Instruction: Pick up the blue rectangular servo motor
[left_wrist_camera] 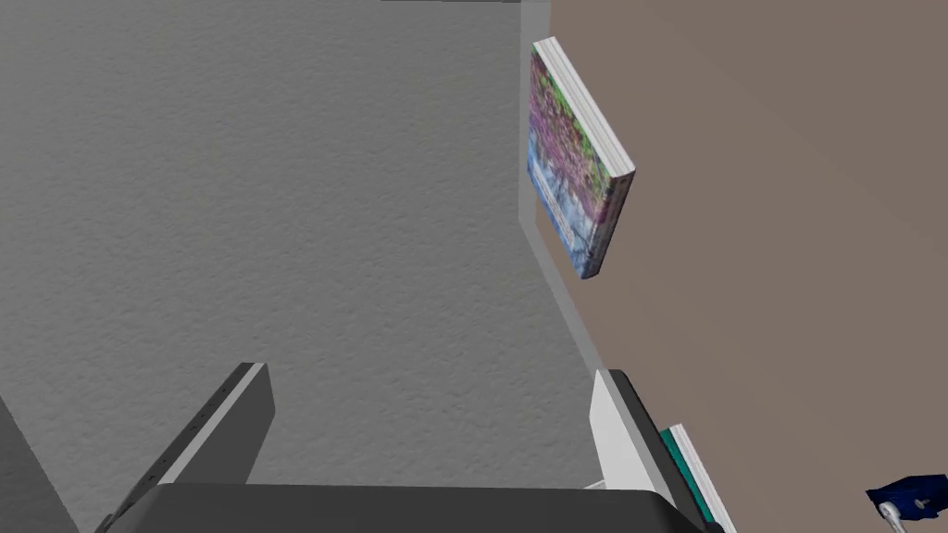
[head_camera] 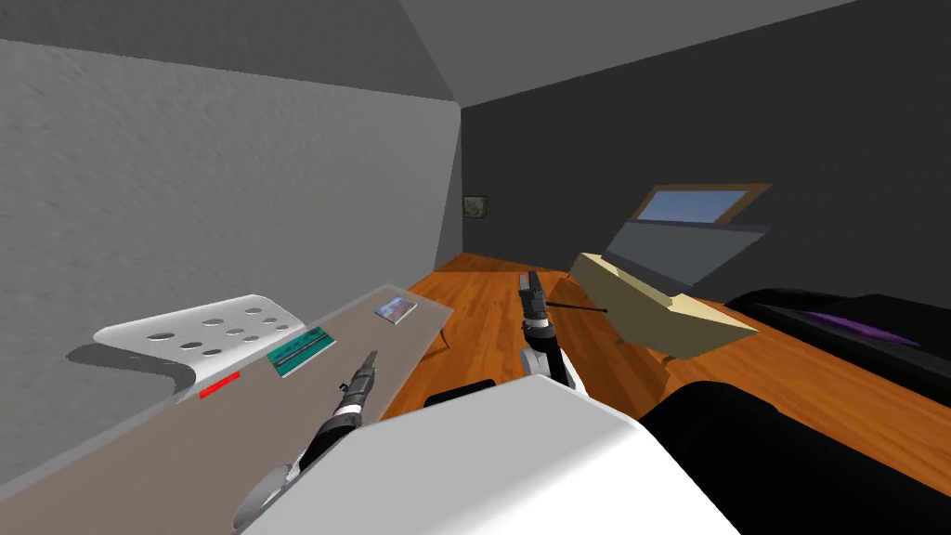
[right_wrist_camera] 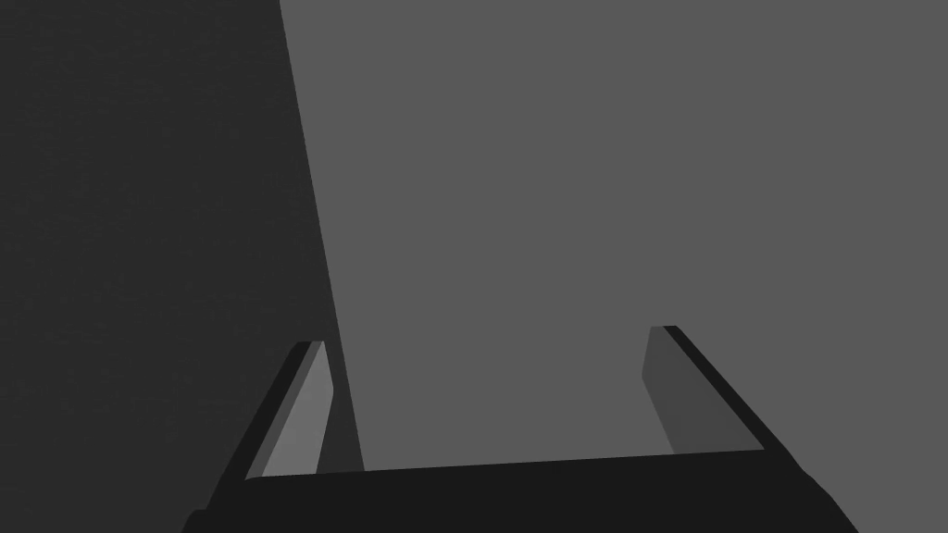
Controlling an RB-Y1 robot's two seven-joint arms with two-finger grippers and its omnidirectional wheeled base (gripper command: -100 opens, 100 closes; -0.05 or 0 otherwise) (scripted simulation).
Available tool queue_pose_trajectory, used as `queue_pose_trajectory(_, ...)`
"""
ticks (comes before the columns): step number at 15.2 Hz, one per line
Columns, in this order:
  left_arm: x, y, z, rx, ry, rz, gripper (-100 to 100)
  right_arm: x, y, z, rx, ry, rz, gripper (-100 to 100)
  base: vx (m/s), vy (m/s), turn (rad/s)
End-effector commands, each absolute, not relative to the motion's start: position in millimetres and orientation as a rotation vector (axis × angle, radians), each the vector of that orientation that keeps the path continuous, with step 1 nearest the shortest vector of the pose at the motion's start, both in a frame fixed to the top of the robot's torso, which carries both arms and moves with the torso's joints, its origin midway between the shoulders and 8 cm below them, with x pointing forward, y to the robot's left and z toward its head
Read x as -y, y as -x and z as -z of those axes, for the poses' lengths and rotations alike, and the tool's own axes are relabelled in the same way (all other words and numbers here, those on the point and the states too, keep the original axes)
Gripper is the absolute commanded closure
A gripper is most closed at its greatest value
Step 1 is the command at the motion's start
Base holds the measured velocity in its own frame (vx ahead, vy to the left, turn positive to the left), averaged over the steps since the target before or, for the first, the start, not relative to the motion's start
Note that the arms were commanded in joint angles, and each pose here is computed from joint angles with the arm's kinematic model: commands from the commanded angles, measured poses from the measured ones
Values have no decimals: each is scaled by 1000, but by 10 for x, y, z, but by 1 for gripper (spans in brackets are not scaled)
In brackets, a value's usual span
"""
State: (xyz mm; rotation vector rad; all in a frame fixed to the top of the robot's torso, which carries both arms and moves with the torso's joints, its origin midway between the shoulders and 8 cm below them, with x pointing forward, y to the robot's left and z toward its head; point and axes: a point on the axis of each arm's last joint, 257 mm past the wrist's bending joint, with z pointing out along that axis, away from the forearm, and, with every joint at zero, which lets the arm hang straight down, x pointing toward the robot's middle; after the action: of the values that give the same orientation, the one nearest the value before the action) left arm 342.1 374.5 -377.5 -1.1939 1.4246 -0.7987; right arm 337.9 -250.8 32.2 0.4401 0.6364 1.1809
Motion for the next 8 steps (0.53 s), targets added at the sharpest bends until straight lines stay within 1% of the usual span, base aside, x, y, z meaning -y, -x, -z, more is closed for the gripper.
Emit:
queue_pose_trajectory(1,-3804,-3332,3930,-1446,1217,772,-100,2508,-3379,-322,-636,-440,-1181,0,34,-8,-37)
queue_pose_trajectory(3,-3934,-3199,4121,-1475,1245,724,-100,2508,-3379,-323,-636,-440,-1181,0,41,-18,-204)
queue_pose_trajectory(4,-3939,-3185,4144,-1478,1249,721,-100,2508,-3379,-323,-636,-440,-1181,0,29,-3,-94)
queue_pose_trajectory(5,-4057,-3090,4250,-1497,1262,683,-100,2508,-3378,-322,-636,-440,-1181,0,38,-5,-172)
queue_pose_trajectory(6,-4074,-3038,4324,-1507,1277,671,-100,2508,-3379,-323,-636,-440,-1181,0,45,-4,-232)
queue_pose_trajectory(7,-4079,-3020,4349,-1510,1281,668,-100,2508,-3379,-323,-636,-440,-1181,0,32,2,-107)
queue_pose_trajectory(8,-4197,-2935,4423,-1525,1289,632,-100,2508,-3379,-322,-636,-440,-1181,0,36,-3,-179)
